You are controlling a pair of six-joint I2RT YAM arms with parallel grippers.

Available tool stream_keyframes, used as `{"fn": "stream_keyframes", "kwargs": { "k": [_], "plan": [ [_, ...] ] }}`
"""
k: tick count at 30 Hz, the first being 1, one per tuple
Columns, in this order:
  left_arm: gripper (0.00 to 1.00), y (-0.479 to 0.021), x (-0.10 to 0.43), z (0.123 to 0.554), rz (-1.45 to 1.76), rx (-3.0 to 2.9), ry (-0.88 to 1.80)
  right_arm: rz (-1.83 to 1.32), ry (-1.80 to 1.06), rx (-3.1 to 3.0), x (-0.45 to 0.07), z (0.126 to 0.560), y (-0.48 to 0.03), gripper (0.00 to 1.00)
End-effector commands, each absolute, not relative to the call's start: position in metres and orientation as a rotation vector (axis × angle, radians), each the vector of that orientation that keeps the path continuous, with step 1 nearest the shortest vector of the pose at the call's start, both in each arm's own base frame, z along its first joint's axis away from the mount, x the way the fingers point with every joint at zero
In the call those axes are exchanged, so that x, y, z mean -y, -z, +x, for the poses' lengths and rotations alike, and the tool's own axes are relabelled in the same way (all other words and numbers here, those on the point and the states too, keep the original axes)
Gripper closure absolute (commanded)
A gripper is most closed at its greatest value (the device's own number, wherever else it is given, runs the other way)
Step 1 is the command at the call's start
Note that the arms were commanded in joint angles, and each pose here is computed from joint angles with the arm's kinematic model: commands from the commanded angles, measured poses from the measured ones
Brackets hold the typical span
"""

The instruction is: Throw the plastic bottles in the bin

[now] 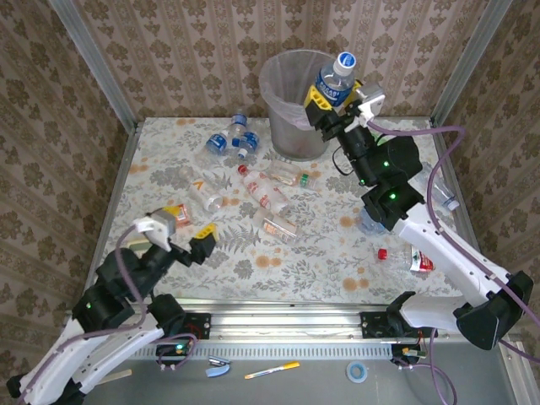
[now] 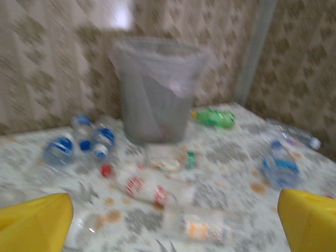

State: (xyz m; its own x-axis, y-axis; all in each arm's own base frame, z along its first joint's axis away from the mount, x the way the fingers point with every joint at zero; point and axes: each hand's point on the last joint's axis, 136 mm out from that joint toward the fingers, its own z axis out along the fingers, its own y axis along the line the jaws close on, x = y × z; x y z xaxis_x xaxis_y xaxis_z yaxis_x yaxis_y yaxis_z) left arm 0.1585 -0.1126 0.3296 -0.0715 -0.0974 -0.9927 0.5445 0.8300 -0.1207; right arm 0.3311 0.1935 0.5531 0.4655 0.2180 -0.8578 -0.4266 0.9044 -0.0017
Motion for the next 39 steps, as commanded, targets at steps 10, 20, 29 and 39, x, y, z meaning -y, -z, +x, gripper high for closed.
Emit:
{"fn": "stream_keyframes", "kwargs": {
  "k": [10,20,29,39],
  "plan": [
    [0.0,-0.371,0.051,0.156,0.151,-1.344,0.36,-0.161,-0.384,-0.836,-0.165,0.317,-0.61,0.56],
    [0.0,-0.377,0.064,0.15,0.204,-1.331,0.439,-0.108,-0.398,-1.451,-0.166,0.504,-0.527,0.4],
    [0.0,-0.369,0.084,0.153,0.291,-1.436,0.479,-0.079,-0.5,-1.805,-0.165,0.545,-0.475,0.08],
    [0.0,-0.366,0.081,0.152,0.29,-1.457,0.472,-0.108,-0.485,-1.743,-0.144,0.463,-0.514,0.0]
  ]
}}
